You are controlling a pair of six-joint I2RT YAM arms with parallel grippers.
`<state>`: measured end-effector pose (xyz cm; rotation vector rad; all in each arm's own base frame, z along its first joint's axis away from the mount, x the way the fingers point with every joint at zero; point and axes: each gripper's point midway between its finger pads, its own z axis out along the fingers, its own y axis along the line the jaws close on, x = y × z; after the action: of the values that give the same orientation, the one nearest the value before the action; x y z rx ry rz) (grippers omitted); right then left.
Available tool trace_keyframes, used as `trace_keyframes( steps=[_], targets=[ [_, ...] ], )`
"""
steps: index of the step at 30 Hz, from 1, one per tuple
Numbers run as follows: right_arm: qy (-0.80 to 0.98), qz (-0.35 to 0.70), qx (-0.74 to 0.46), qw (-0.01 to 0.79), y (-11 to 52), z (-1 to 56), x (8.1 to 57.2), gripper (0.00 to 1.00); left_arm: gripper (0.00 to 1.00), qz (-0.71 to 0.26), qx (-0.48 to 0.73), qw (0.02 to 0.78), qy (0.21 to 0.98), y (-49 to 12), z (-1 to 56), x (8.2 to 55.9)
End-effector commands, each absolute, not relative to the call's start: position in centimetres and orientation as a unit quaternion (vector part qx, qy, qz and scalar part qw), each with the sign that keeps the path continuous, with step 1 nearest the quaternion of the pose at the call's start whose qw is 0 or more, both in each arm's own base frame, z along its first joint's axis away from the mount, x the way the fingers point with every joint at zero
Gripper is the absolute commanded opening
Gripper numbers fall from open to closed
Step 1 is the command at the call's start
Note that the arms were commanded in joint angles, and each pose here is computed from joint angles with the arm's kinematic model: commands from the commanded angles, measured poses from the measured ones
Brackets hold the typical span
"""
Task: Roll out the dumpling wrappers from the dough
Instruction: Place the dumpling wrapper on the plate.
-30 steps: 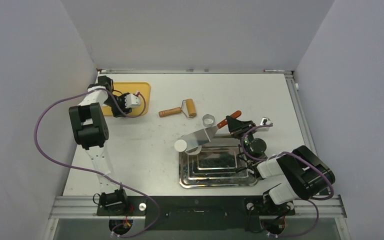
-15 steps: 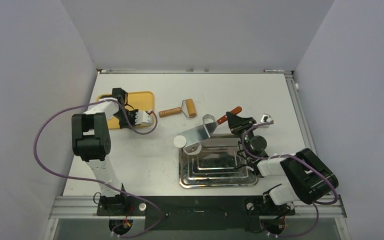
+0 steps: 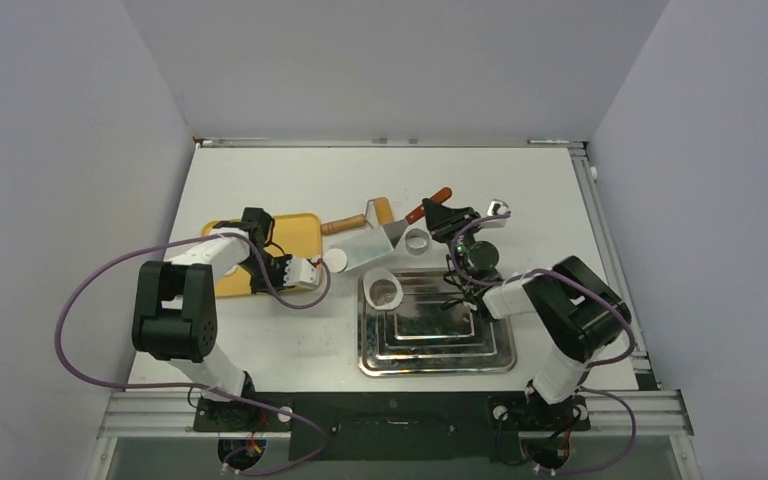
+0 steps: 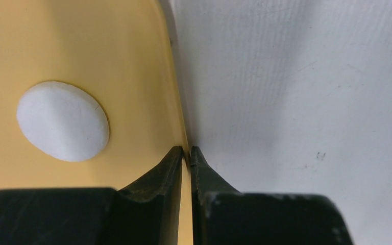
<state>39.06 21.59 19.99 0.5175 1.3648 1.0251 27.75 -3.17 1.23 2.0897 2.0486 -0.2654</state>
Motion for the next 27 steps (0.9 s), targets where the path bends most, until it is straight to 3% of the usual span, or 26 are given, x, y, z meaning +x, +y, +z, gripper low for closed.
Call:
trace_keyframes(
  steps=[1, 8, 13, 27],
  targets=[
    [0.546, 0.484, 0.22, 0.647, 24.4, 23.2, 40.7, 0.08, 0.05, -0.211, 0.673, 0.014, 0.709, -4.3, -1.1, 19.3],
    [0.548, 0.498, 0.206, 0.64, 29.5, 22.7, 43.7, 0.08, 0.05, -0.211, 0.701, 0.009, 0.681, -4.5, -1.2, 17.0],
    [0.584, 0.467, 0.155, 0.646, 34.7, 21.1, 44.9, 0.08, 0.05, -0.209, 0.701, 0.021, 0.682, -4.9, -0.6, 17.5],
    [0.576, 0.444, 0.095, 0.68, 41.8, 20.9, 48.2, 0.08, 0.05, -0.2, 0.706, 0.028, 0.679, -4.9, -0.3, 17.6]
  ],
)
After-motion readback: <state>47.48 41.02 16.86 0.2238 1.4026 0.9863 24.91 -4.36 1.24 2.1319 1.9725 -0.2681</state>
